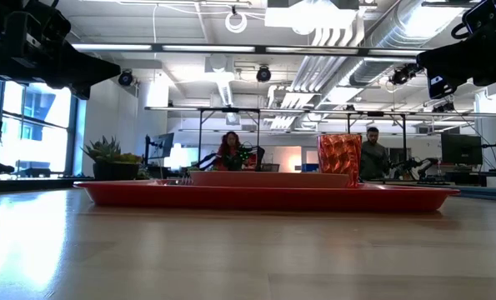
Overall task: Pick and place plate/cup/fork/spoon on tray
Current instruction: Return to Home Position
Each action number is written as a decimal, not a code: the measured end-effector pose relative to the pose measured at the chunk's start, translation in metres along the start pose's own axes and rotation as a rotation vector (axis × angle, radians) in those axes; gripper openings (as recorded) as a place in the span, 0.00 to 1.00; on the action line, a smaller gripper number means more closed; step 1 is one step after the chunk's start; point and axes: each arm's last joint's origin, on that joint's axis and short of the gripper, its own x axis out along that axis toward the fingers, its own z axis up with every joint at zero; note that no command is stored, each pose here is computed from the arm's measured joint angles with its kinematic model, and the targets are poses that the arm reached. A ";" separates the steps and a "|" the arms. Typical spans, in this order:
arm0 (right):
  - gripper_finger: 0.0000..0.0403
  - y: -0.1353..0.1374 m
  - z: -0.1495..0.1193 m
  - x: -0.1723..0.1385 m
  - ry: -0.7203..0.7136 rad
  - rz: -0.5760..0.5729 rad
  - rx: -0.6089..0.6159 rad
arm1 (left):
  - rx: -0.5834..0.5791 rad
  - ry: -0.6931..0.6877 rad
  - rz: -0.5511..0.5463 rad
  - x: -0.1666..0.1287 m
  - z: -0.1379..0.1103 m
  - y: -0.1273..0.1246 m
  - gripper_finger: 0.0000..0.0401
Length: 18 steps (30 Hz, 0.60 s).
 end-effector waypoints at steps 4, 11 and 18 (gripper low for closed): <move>0.00 0.000 0.000 0.000 0.000 0.000 0.000 | 0.000 0.000 0.000 0.000 0.000 0.000 0.01; 0.00 0.000 0.000 0.000 0.000 0.006 0.000 | 0.000 0.000 0.000 0.000 0.000 0.000 0.01; 0.00 0.000 0.000 0.000 0.000 0.006 0.000 | 0.000 0.000 0.000 0.000 0.000 0.000 0.01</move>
